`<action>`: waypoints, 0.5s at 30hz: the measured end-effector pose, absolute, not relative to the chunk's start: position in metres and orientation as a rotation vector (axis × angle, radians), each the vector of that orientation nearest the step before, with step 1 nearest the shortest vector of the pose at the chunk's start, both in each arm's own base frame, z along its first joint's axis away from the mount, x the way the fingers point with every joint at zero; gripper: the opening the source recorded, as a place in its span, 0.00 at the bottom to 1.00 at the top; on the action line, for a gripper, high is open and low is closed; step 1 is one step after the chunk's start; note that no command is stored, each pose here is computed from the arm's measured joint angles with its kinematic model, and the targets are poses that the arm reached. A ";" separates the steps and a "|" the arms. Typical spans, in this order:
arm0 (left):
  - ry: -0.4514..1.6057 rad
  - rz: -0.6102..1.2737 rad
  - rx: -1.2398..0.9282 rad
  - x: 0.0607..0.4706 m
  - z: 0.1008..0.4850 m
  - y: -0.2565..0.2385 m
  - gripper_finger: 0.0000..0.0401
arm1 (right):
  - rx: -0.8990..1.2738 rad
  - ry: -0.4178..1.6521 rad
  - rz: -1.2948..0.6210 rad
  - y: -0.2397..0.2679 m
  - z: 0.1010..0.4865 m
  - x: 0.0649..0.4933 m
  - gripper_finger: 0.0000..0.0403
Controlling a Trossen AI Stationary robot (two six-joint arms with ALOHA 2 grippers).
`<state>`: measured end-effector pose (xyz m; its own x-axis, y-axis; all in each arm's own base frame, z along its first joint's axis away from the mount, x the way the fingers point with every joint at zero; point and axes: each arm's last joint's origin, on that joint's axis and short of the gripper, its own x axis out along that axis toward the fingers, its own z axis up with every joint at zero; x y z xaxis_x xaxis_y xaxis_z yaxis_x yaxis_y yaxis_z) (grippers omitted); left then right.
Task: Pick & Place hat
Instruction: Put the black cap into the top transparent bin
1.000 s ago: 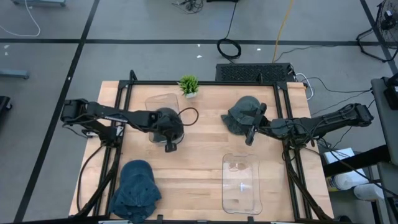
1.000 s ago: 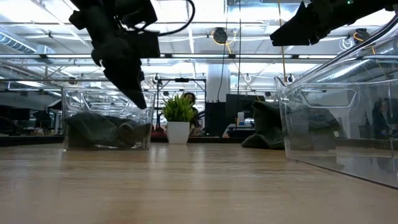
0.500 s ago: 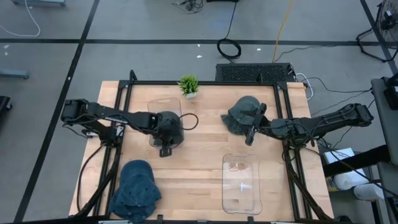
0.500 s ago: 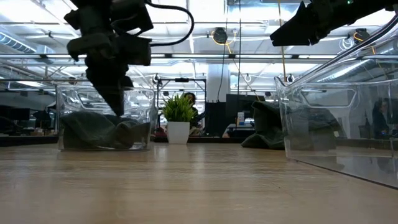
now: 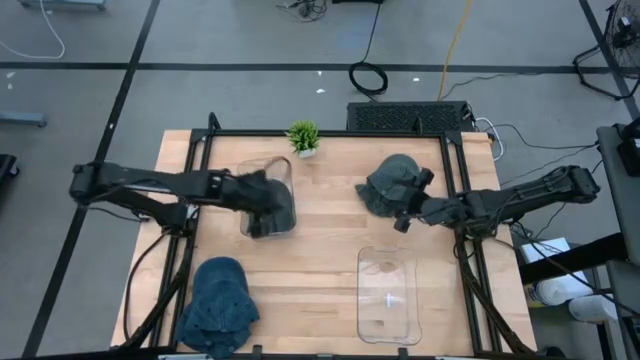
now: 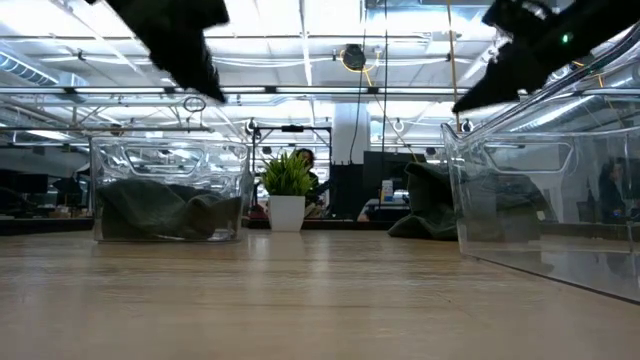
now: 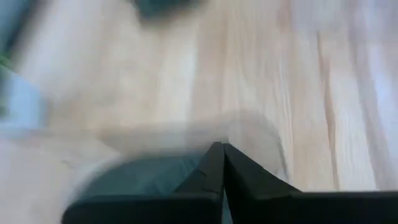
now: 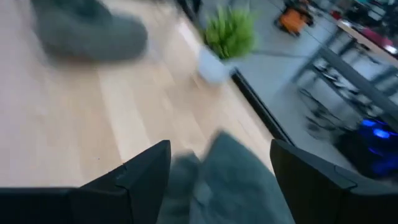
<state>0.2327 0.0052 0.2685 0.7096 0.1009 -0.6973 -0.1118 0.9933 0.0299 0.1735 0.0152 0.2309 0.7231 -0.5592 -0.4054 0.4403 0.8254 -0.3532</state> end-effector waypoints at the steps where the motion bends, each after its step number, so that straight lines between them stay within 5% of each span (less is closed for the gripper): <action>1: 0.728 0.140 -0.022 0.226 0.277 0.006 0.02 | -0.255 0.556 -0.565 0.015 0.226 0.175 0.66; 15: 0.247 0.121 -0.020 0.158 0.350 0.005 0.59 | -0.349 0.877 -0.569 0.019 0.185 0.187 0.72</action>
<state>0.1578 0.0049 0.3497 0.9625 0.1165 -0.2451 -0.1215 0.9926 -0.0053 0.1875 0.0186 0.1853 0.5070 -0.5987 -0.6201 0.3226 0.7989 -0.5076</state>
